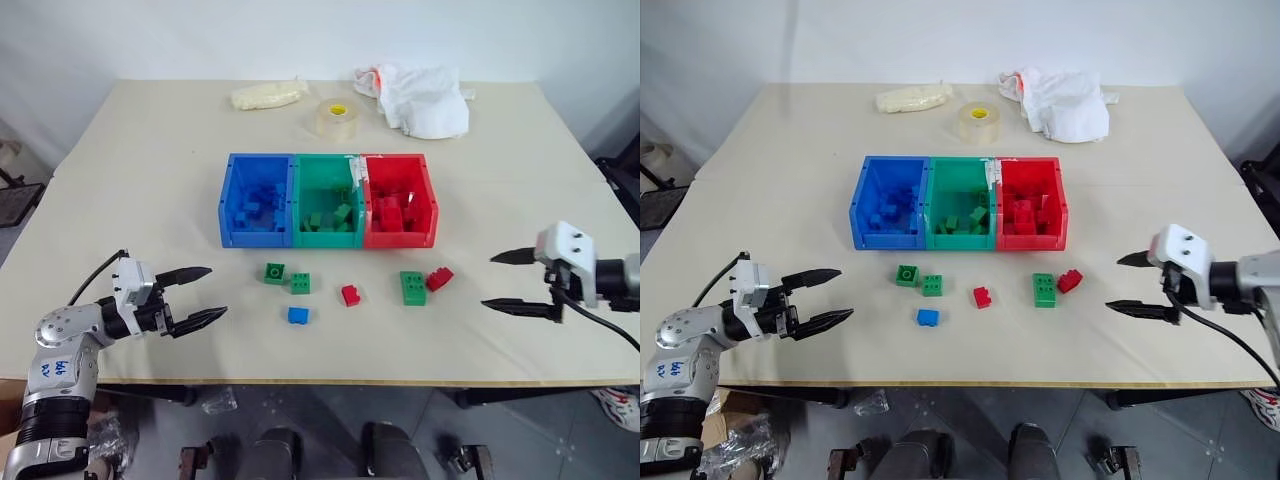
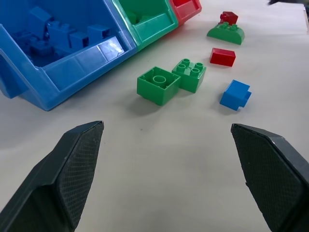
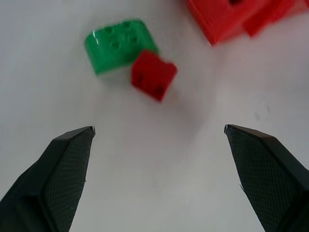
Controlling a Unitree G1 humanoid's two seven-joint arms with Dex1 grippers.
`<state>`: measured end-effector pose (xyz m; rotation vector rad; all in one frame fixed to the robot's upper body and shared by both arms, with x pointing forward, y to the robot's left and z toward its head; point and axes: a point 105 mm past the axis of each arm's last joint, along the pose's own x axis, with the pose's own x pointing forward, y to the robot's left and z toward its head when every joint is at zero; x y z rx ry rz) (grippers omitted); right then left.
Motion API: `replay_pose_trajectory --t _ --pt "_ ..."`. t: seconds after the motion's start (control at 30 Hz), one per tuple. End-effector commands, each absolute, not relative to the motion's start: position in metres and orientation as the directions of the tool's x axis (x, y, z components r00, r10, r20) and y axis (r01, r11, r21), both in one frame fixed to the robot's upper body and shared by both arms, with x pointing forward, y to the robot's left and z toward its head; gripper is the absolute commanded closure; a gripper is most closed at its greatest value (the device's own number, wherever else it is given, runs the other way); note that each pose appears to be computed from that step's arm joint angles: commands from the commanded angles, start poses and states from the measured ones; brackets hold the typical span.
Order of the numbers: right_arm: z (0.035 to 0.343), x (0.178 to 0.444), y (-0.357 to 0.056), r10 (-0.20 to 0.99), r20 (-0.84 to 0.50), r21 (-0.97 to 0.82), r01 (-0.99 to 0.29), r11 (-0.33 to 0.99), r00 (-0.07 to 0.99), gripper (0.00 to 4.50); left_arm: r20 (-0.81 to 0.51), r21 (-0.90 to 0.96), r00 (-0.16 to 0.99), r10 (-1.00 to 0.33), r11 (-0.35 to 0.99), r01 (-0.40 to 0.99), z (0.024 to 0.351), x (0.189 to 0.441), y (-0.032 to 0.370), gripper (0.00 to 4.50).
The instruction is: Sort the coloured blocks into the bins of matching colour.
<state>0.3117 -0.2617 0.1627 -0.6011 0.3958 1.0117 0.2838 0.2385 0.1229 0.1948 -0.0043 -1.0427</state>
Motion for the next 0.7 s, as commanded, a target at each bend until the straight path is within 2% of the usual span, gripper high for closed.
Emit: replay_pose_trajectory --t 0.03,0.27,0.4,0.57,0.6,0.7 --pt "0.155 0.329 -0.253 0.682 -0.586 -0.273 -0.899 0.343 0.438 0.00 -0.055 0.191 0.497 -0.866 0.479 0.857 0.133 0.277 0.234 0.01" --pt "0.136 0.353 -0.232 0.716 -0.598 -0.242 -0.933 0.267 0.360 0.00 -0.044 0.198 0.508 -0.860 0.491 0.848 0.134 0.266 0.231 0.01" --pt "0.130 0.354 -0.227 0.732 -0.595 -0.228 -0.943 0.243 0.333 0.91 -0.040 0.203 0.516 -0.856 0.499 0.843 0.134 0.264 0.232 0.00" --pt "0.140 0.351 -0.227 0.754 -0.552 -0.255 -0.933 0.253 0.355 2.74 -0.034 0.208 0.523 -0.852 0.506 0.837 0.134 0.266 0.234 0.00" --pt "0.143 0.350 -0.228 0.756 -0.545 -0.265 -0.930 0.254 0.362 2.94 -0.032 0.210 0.524 -0.851 0.507 0.836 0.135 0.267 0.234 0.00" --pt "0.161 0.347 -0.227 0.768 -0.497 -0.322 -0.908 0.270 0.404 2.94 -0.023 0.212 0.524 -0.851 0.508 0.835 0.136 0.271 0.233 0.00"
